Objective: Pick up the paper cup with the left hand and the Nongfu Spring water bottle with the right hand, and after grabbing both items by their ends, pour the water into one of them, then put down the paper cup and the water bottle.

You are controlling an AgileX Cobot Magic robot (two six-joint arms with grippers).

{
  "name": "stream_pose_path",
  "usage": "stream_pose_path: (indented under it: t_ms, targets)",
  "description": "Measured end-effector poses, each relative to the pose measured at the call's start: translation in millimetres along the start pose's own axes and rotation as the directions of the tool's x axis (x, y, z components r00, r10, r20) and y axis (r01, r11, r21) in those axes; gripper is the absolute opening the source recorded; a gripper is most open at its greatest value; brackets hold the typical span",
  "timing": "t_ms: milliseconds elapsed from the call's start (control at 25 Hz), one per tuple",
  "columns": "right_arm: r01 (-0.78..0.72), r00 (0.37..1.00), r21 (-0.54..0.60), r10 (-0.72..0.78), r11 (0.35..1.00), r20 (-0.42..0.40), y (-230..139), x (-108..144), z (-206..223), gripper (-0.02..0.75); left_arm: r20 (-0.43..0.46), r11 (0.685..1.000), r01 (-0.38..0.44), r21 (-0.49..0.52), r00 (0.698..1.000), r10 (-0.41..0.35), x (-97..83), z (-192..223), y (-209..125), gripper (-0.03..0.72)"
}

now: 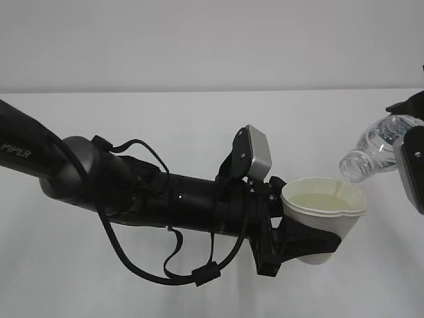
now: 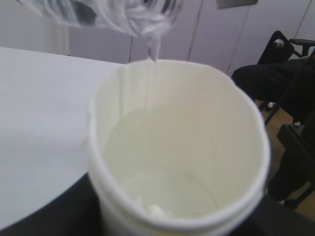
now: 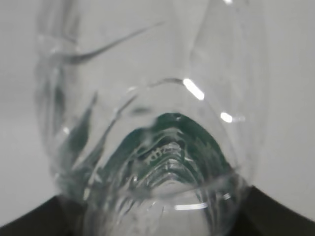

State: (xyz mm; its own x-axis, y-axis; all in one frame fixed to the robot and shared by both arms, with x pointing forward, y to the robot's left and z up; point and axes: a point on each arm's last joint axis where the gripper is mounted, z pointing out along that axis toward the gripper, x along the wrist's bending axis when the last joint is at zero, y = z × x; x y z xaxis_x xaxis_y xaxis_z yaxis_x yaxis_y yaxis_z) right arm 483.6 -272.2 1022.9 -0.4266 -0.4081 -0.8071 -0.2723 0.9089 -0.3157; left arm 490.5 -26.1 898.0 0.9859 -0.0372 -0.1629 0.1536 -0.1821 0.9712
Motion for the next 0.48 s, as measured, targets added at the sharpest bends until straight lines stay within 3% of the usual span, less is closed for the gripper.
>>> stream_pose_path:
  t_ms: [480]
  targets:
    - [-0.076,0.997,-0.007,0.076,0.997,0.000,0.6,-0.1,0.0,0.410,-0.015,1.000,0.001,-0.016,1.000,-0.001,2.6,1.0,3.6,0.412]
